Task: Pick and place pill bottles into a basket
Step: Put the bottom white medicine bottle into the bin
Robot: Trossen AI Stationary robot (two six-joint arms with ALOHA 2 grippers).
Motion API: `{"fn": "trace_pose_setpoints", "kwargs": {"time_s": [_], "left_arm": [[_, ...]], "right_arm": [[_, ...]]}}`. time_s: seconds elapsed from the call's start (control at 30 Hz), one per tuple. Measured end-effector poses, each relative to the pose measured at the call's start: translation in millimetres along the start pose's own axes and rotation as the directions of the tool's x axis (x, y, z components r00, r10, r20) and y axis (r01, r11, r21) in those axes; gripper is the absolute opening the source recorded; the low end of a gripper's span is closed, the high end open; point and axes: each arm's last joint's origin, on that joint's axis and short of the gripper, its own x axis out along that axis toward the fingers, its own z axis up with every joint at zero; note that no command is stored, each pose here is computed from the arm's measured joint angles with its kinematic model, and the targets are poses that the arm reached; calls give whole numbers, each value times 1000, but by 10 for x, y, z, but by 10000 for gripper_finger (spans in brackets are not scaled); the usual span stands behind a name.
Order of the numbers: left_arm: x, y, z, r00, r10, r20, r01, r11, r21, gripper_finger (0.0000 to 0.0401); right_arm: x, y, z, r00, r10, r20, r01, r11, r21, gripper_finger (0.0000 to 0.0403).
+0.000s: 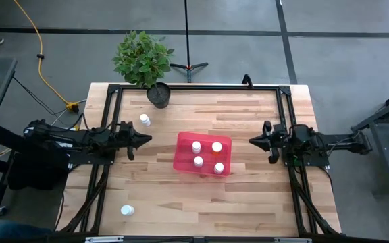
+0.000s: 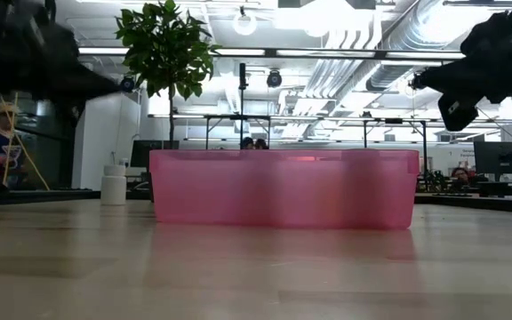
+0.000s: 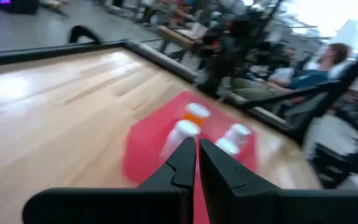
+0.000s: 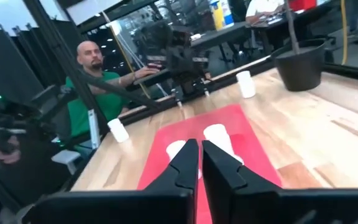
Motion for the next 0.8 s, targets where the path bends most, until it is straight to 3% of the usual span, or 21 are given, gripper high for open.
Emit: {"fn": "trace_pose_setpoints", "kwargs": {"time_s": [0.17, 0.37, 0.57, 0.8], "left_arm": [[-78, -180, 382, 990, -109, 89, 101, 991, 90, 58], [-149, -377, 832, 986, -124, 115, 95, 968, 234, 62], [-180, -577, 1181, 978, -100, -182, 147, 953, 264, 127], [-155, -781, 1488, 880, -41, -474, 202, 934, 295, 221]], "right_arm": [[-2, -9, 4, 999, -30, 13, 31, 999, -18, 13], [-2, -16, 8, 998, -54, 23, 54, 998, -16, 7], [-2, -17, 6, 998, -55, 21, 55, 998, -6, 1], [-2, -18, 6, 998, -59, 22, 59, 998, -2, 2]]}}
